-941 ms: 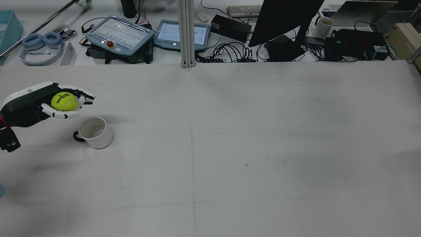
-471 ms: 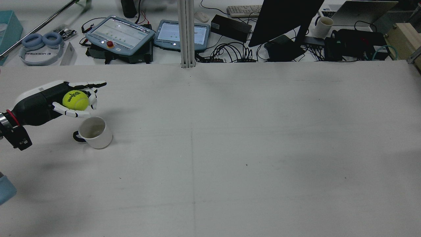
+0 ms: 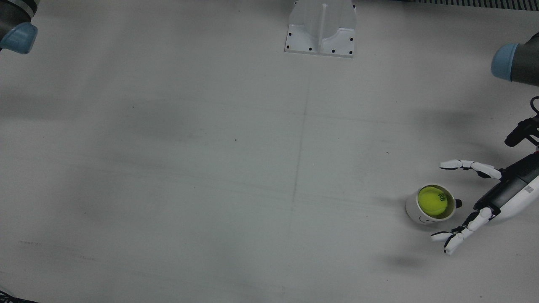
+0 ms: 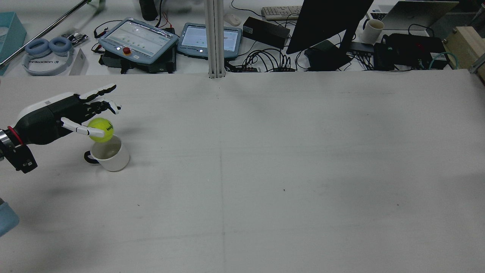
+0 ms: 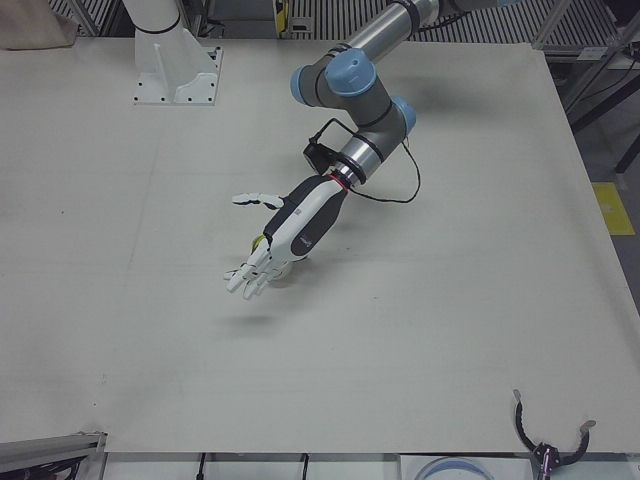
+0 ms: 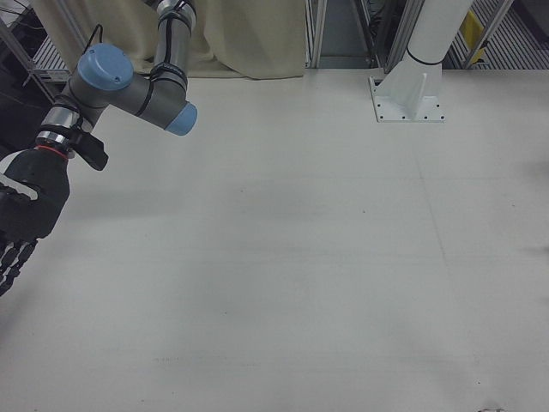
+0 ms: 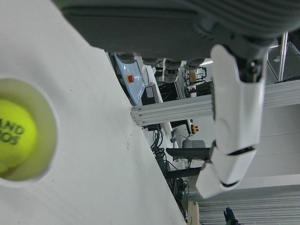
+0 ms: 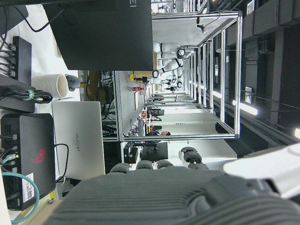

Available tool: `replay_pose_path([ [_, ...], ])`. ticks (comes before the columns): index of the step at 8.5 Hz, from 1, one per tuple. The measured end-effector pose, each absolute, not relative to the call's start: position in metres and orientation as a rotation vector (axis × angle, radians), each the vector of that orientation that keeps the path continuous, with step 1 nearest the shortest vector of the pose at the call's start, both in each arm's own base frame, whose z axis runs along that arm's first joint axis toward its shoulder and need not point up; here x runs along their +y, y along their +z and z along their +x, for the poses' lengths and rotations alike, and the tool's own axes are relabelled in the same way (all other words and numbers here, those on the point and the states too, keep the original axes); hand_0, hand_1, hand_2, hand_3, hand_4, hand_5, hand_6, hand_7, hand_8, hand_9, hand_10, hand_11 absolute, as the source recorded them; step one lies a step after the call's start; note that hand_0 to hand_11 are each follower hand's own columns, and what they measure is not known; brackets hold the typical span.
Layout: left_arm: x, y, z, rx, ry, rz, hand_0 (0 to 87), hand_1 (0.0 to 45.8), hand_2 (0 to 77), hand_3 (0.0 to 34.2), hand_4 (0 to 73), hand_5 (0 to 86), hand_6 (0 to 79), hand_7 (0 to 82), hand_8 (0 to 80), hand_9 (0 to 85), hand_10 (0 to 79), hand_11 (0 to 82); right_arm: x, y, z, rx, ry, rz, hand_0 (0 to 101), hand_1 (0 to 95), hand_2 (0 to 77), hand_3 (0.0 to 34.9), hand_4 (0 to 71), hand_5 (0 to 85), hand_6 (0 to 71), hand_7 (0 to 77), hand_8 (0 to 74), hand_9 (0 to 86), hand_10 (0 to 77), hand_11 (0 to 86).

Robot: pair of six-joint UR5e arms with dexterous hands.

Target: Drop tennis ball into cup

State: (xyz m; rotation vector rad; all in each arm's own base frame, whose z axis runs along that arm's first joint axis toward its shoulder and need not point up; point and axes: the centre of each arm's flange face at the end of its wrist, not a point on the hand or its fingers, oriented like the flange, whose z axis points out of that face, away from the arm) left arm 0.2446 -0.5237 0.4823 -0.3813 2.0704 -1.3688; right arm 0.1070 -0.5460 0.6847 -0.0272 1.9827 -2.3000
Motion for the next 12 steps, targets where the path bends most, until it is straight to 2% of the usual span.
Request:
replay_pose_path([
  [1,-0.524,0.482,0.245,2.071,-1.369,-0.381,56.9,31.6,19.1,0.3,1.1,4.9,0.0,18.0,0.0,1.6,0.5,1.1,-0.546,0.685,0.107,1.983,-2.3,-0.027,0,0.5,0.5,0.0,0.0,0.0,0.0,0.5,0.0,0.0,0.0,0.5],
  [2,-0.524,0.481,0.244,2.074,-1.369,-0.385,56.9,30.0,22.4,0.2,1.1,4.4,1.1,16.9,0.0,1.6,0.5,1.1,-0.546,0.685,0.107,1.983,-2.3,-0.027,0,0.5,0.5,0.0,0.0,0.0,0.0,0.5,0.0,0.0,0.0,0.5],
  [3,-0.524,0.474,0.24,2.087,-1.369,-0.39,56.9,32.7,22.9,0.2,1.1,4.9,0.5,19.1,0.0,1.6,0.5,1.1,-0.546,0.685,0.107,1.983,-2.3,-0.027,0,0.5,0.5,0.0,0.0,0.0,0.0,0.5,0.0,0.0,0.0,0.5],
  [4,-0.534,0.463,0.219,2.112,-1.39,-0.354,56.9,32.7,22.9,0.4,1.1,4.9,0.5,20.2,0.0,1.6,0.5,0.0,-0.546,0.685,0.107,1.982,-2.3,-0.027,0,0.5,0.5,0.0,0.0,0.0,0.0,0.5,0.0,0.0,0.0,0.5],
  [5,-0.555,0.447,0.18,2.14,-1.437,-0.271,56.9,32.7,26.2,0.1,1.1,4.9,2.2,20.7,0.0,3.3,0.5,0.0,-0.546,0.684,0.107,1.983,-2.299,-0.026,0,0.5,0.5,0.0,0.0,0.0,0.0,0.5,0.0,0.0,0.0,0.5],
  [6,-0.579,0.439,0.135,2.152,-1.505,-0.171,57.7,32.2,24.5,0.2,1.1,4.9,0.0,20.7,0.0,2.2,0.5,0.0,-0.546,0.684,0.107,1.984,-2.298,-0.027,0,0.5,0.5,0.0,0.0,0.0,0.0,0.5,0.0,0.0,0.0,0.5],
  [7,-0.605,0.445,0.081,2.151,-1.596,-0.06,58.4,34.9,22.4,0.1,1.1,4.9,0.0,16.9,0.0,1.6,0.0,0.0,-0.546,0.684,0.107,1.984,-2.299,-0.027,0,0.5,0.5,0.0,0.0,0.0,0.0,0.5,0.0,0.0,0.0,0.5],
  [8,-0.62,0.457,0.037,2.14,-1.674,0.021,61.4,34.9,20.7,0.1,1.1,6.5,1.6,19.1,0.0,2.2,0.5,0.0,-0.546,0.684,0.107,1.984,-2.299,-0.027,0,0.5,0.5,0.0,0.0,0.0,0.0,0.5,0.0,0.0,0.0,0.5],
  [9,-0.626,0.472,0.008,2.121,-1.736,0.07,64.3,36.0,21.8,0.1,1.1,8.7,8.2,18.0,0.0,2.2,0.5,1.6,-0.546,0.685,0.107,1.983,-2.3,-0.027,0,0.5,0.5,0.0,0.0,0.0,0.0,0.0,0.0,0.0,0.0,0.5],
  [10,-0.626,0.49,-0.013,2.095,-1.789,0.099,63.1,35.5,20.7,0.2,1.1,6.5,0.5,17.4,0.0,2.2,0.5,1.6,-0.546,0.685,0.107,1.983,-2.299,-0.027,0,0.5,0.5,0.0,0.0,0.0,0.0,0.0,0.0,0.0,0.0,0.5],
  [12,-0.616,0.515,-0.033,2.056,-1.851,0.124,62.4,35.5,20.7,0.2,1.1,5.4,0.5,18.5,0.0,2.2,0.5,1.6,-0.546,0.684,0.108,1.985,-2.297,-0.028,0,0.5,0.5,0.0,0.0,0.0,0.0,0.0,0.0,0.0,0.0,0.5],
])
